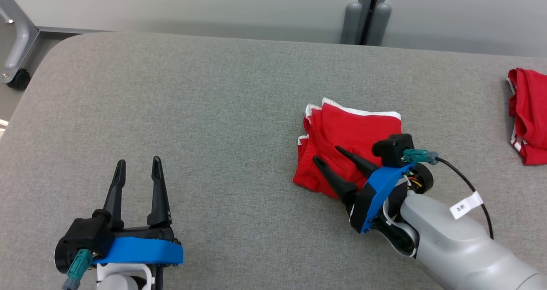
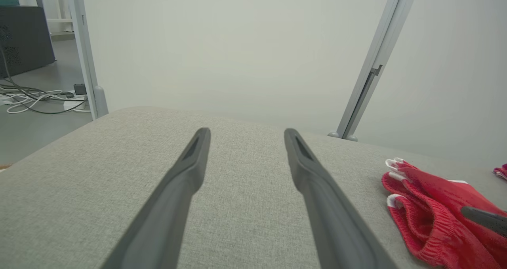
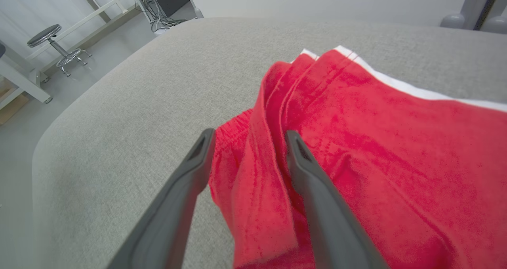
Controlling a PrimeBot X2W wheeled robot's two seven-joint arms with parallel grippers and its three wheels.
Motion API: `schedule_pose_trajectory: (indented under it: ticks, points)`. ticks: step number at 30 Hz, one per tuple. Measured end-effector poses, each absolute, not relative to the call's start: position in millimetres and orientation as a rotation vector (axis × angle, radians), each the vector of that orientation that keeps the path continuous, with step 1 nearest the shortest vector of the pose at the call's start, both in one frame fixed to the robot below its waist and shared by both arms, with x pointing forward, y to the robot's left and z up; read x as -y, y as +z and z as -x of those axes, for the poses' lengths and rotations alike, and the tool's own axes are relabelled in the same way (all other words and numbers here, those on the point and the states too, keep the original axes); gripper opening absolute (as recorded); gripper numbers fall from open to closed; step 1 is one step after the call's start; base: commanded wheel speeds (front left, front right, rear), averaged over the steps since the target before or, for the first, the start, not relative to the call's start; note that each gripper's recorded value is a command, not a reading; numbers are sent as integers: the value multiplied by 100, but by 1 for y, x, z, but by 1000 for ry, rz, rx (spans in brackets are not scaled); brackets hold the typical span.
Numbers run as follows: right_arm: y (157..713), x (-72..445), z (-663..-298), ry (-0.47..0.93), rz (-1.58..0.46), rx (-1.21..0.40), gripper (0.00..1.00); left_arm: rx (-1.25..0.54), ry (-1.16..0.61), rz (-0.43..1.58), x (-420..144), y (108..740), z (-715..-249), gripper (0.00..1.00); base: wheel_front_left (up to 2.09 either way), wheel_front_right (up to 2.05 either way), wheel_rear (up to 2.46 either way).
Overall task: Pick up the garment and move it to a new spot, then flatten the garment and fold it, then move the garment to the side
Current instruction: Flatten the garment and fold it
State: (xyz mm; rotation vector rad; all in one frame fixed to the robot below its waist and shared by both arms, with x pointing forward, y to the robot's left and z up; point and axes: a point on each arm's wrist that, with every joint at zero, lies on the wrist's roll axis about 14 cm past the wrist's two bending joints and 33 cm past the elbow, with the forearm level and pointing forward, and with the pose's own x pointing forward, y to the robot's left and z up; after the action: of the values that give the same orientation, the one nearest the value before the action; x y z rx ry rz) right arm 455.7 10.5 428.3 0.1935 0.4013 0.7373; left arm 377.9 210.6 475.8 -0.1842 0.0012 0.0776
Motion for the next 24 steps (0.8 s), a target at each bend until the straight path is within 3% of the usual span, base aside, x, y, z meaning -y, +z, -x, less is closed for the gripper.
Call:
schedule_pose_trajectory:
  ticks: [6,12,18,24]
  points:
    - [456,15,-473,678,-200,-289,100,8,67,182,-208,479,-378,100,0,0,0]
    - [482,76,-495,529,-210,-173,100,9,58,182,-205,479,-379,100,0,0,0]
    - [468,133,-490,378,-198,-168,100,7,52,179,-203,478,-380,100,0,0,0]
    - [457,142,-484,339,-194,-180,100,-1,50,176,-203,476,-382,100,0,0,0]
